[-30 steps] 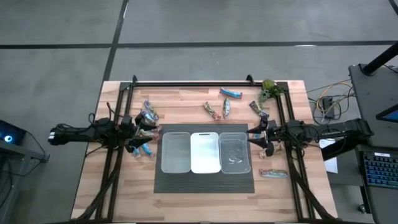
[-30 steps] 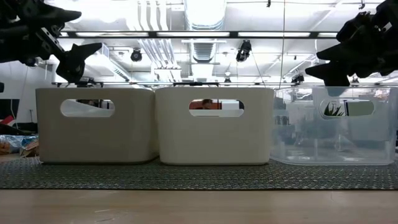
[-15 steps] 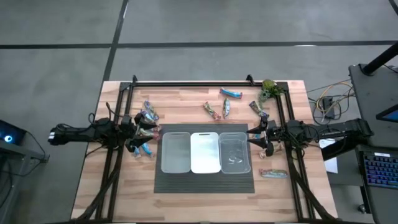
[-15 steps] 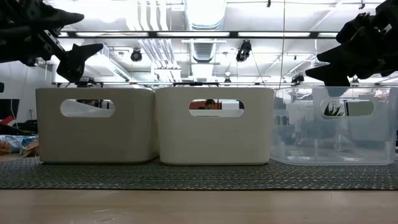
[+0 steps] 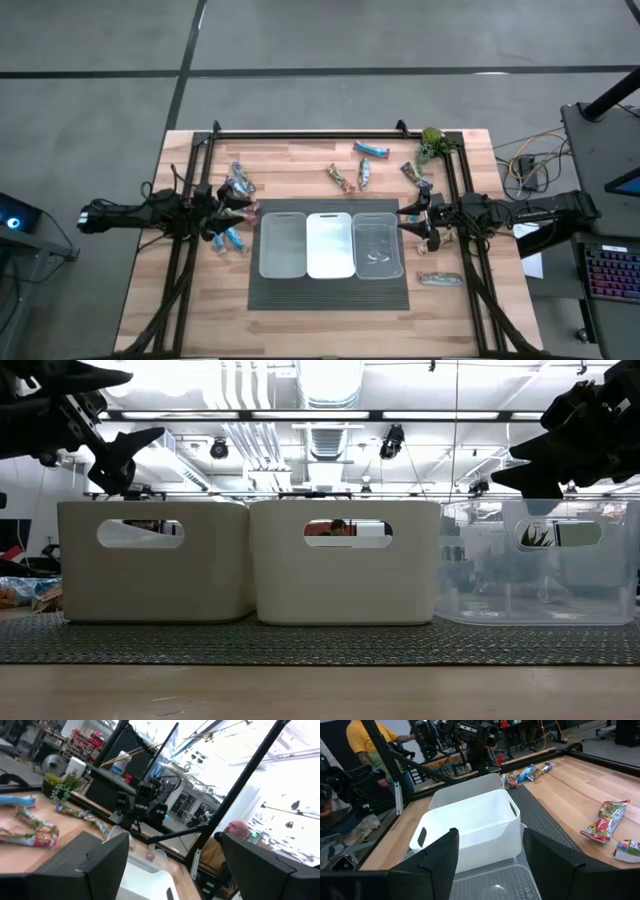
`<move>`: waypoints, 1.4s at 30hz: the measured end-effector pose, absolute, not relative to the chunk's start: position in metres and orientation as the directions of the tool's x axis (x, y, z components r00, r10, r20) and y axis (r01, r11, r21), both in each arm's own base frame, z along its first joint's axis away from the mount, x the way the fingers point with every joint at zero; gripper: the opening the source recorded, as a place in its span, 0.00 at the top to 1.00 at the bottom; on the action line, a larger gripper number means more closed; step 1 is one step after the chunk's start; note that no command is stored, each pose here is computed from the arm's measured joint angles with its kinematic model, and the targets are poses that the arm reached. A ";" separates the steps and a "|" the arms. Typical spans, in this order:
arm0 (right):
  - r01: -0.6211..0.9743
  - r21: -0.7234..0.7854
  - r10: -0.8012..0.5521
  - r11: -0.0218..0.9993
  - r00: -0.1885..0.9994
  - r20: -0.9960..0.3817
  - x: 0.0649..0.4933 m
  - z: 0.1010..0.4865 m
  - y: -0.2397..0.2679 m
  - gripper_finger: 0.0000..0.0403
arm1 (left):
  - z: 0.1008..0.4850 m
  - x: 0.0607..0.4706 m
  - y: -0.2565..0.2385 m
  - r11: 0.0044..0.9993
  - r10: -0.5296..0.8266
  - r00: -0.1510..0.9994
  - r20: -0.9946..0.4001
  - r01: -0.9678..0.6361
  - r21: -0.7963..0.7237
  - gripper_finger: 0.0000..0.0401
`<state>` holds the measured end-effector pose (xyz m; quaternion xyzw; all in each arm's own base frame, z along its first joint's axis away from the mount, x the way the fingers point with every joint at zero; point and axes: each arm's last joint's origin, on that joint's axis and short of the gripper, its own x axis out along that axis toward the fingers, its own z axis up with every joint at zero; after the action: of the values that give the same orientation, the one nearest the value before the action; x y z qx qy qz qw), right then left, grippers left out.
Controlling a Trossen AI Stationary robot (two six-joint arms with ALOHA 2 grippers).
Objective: Pick and place Granola Bars by type
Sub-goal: Put the red granola bar into the gray bin
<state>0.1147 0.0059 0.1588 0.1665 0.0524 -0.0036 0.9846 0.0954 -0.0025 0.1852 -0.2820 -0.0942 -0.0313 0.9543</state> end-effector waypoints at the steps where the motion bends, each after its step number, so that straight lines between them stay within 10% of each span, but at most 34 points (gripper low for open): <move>1: 0.025 0.327 0.010 0.945 0.994 -0.104 0.115 0.159 0.006 0.48 | 0.185 0.095 -0.003 0.839 -0.006 0.981 0.196 0.112 -0.532 0.25; 18: 0.016 0.581 -0.041 0.814 0.999 0.029 0.115 0.172 0.004 0.49 | 0.185 0.097 -0.001 0.828 0.052 0.982 0.183 0.060 -0.558 0.64; 30: -0.017 0.607 -0.035 0.795 0.997 0.075 0.115 0.176 0.005 0.84 | 0.188 0.097 -0.001 0.820 0.054 0.979 0.198 0.070 -0.568 0.98; 42: -0.163 0.587 -0.072 0.793 0.932 0.355 0.109 0.204 0.003 0.98 | 0.224 0.087 0.001 0.787 0.092 0.946 0.310 0.122 -0.604 1.00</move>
<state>0.1087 0.0033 0.2037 0.3210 -0.1828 0.0244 0.9290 0.0868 0.0006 0.2245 -0.3259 -0.1638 -0.0081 0.9311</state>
